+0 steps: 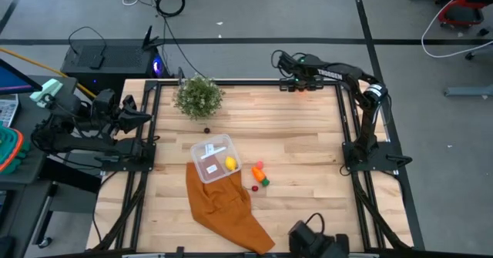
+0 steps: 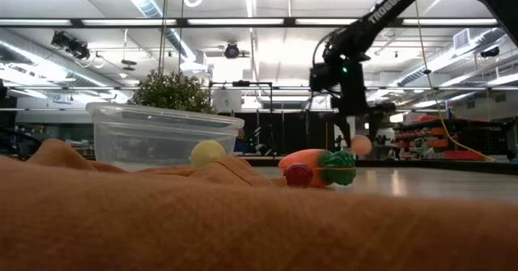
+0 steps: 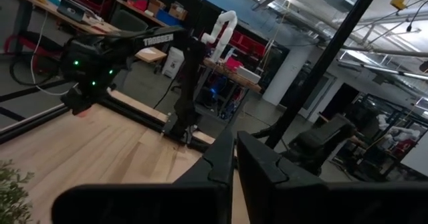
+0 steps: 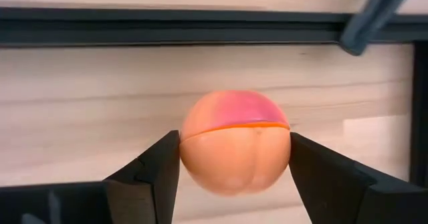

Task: Pick and placing Produce into tupperware
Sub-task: Put the top pink peach into the bin

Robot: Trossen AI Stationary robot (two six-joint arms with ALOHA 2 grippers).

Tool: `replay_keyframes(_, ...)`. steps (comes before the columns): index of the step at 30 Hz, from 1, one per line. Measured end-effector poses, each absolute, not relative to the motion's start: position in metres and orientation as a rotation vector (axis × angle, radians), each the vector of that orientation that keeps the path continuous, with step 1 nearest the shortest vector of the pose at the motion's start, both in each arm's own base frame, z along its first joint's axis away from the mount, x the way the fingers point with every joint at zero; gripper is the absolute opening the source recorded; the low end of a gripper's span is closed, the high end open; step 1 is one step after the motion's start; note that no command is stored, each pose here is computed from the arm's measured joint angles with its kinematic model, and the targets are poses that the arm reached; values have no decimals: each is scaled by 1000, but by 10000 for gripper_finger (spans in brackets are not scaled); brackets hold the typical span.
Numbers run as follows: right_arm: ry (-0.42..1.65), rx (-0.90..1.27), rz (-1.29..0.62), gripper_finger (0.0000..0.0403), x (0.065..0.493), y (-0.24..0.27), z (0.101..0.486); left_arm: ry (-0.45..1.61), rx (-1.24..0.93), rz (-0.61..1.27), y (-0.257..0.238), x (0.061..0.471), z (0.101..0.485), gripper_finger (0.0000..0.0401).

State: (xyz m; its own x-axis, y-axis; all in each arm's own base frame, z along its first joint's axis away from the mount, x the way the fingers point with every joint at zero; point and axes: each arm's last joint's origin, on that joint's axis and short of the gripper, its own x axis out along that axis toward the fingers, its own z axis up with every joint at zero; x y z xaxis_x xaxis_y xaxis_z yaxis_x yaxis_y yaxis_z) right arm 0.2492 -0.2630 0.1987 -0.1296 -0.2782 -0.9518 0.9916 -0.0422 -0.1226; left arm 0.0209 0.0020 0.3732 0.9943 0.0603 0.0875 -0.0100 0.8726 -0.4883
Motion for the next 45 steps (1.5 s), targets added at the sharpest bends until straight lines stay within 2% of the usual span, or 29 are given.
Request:
replay_keyframes(10,1061,856,-1312,210,296,-227,234,-103,-509,36,2,21,373,34)
replay_keyframes(22,1026,802,-1169,210,341,-167,266,-103,-491,37,2,21,373,26)
replay_keyframes(37,818,812,-883,210,389,-74,325,-104,-480,37,2,21,374,26)
replay_keyframes(45,707,871,-719,210,406,-34,339,-104,-480,37,2,21,374,32)
